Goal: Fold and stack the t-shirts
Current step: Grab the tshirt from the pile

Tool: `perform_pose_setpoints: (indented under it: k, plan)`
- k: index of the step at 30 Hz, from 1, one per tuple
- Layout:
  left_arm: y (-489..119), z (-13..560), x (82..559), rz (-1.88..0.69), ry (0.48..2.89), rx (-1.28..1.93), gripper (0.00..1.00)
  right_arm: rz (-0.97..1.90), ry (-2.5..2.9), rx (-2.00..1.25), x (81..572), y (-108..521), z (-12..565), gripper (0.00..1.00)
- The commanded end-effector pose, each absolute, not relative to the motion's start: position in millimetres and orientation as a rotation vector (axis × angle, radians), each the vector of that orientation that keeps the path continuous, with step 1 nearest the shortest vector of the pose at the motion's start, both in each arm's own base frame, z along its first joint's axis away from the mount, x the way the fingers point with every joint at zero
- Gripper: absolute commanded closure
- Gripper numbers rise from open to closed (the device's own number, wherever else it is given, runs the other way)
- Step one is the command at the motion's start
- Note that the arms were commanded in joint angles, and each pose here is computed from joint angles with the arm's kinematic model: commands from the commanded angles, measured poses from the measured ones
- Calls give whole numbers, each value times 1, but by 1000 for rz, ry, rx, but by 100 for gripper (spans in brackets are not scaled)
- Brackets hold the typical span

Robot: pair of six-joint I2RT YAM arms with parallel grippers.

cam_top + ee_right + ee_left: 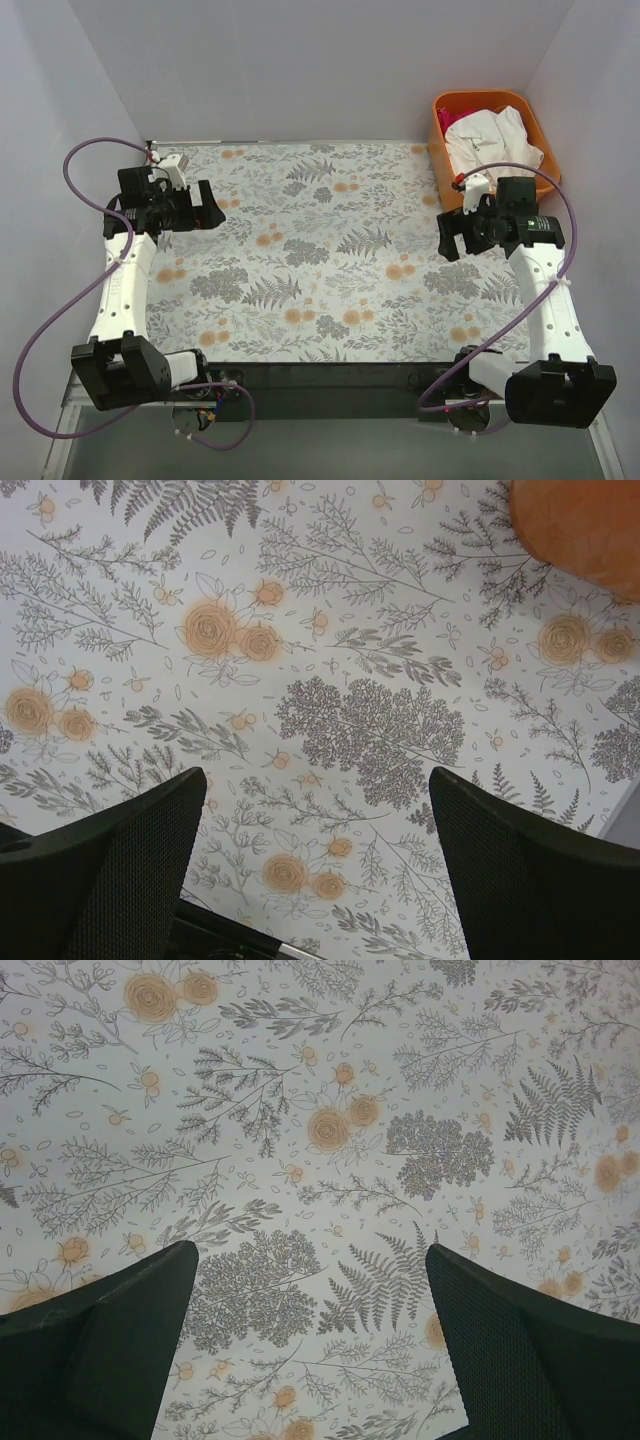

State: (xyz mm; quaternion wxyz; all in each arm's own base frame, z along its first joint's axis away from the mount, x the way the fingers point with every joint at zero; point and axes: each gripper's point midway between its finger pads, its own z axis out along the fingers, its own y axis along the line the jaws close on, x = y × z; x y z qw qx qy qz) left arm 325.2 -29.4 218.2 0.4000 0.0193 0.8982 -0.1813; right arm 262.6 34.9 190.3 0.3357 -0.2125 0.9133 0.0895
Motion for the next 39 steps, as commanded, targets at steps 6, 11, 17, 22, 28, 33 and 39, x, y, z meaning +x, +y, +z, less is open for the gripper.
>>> perform_pose_setpoints:
  k: [6,11,17,22,28,33,39]
  plan:
    - [-24,276,348,-382,2120,122,2,240,2331,-448,321,6,241,2]
    - [-31,293,351,-421,2072,151,2,205,2240,-349,390,-32,289,2]
    - [-42,288,347,-506,2092,162,2,132,2212,-309,468,-67,291,2]
    - [-46,286,344,-534,2100,174,2,69,2211,-288,523,-91,269,2]
    - [-46,270,339,-550,2154,163,2,92,2181,-272,564,-98,229,2]
    - [-44,254,337,-554,2197,142,2,91,2212,-255,588,-101,183,2]
    - [-46,245,338,-582,2232,103,2,67,2207,-261,602,-108,167,32]
